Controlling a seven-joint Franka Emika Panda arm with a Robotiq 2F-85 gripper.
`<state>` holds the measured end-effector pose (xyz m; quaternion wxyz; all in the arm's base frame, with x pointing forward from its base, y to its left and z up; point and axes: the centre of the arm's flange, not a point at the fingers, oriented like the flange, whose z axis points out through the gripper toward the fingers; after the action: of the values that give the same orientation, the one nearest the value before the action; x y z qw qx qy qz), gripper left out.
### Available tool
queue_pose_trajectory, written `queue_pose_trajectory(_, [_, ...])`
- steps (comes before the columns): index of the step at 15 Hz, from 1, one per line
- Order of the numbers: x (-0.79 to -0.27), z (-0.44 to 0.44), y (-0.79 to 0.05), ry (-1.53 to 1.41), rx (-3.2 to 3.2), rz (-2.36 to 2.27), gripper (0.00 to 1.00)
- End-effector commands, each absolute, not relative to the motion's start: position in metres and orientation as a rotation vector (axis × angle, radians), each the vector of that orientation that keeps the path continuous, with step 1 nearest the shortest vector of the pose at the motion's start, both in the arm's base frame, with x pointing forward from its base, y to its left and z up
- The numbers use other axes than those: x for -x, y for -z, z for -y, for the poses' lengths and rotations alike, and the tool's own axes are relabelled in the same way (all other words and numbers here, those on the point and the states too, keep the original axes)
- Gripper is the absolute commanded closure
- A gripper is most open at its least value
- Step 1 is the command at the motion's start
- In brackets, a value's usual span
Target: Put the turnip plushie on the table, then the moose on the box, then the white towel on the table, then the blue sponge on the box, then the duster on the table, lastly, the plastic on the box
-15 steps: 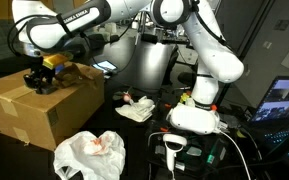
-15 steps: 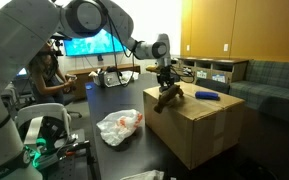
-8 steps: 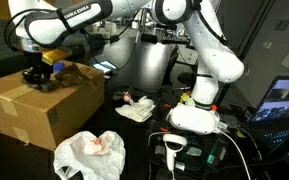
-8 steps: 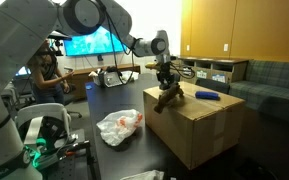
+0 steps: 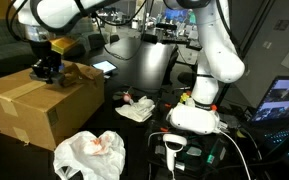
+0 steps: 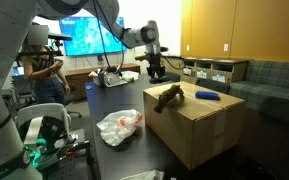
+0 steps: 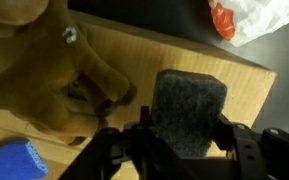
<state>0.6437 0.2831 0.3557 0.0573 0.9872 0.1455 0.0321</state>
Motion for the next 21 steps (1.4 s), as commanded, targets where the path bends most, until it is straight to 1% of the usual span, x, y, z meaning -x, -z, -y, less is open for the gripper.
queue_pose_trajectory(1, [-0.574, -0.280, -0.376, -0.050, -2.984, -0.413, 0.67])
queue_pose_trajectory(5, [-0.527, -0.288, -0.360, 0.009, -3.045, -0.277, 0.67])
queue_pose_trajectory(11, [-0.468, -0.281, -0.306, 0.126, -3.136, -0.042, 0.67])
queue_pose_trajectory(16, [-0.429, -0.235, -0.238, 0.206, -3.111, 0.119, 0.67])
queue_pose_trajectory(21, [-0.419, -0.174, -0.173, 0.232, -3.071, 0.305, 0.67])
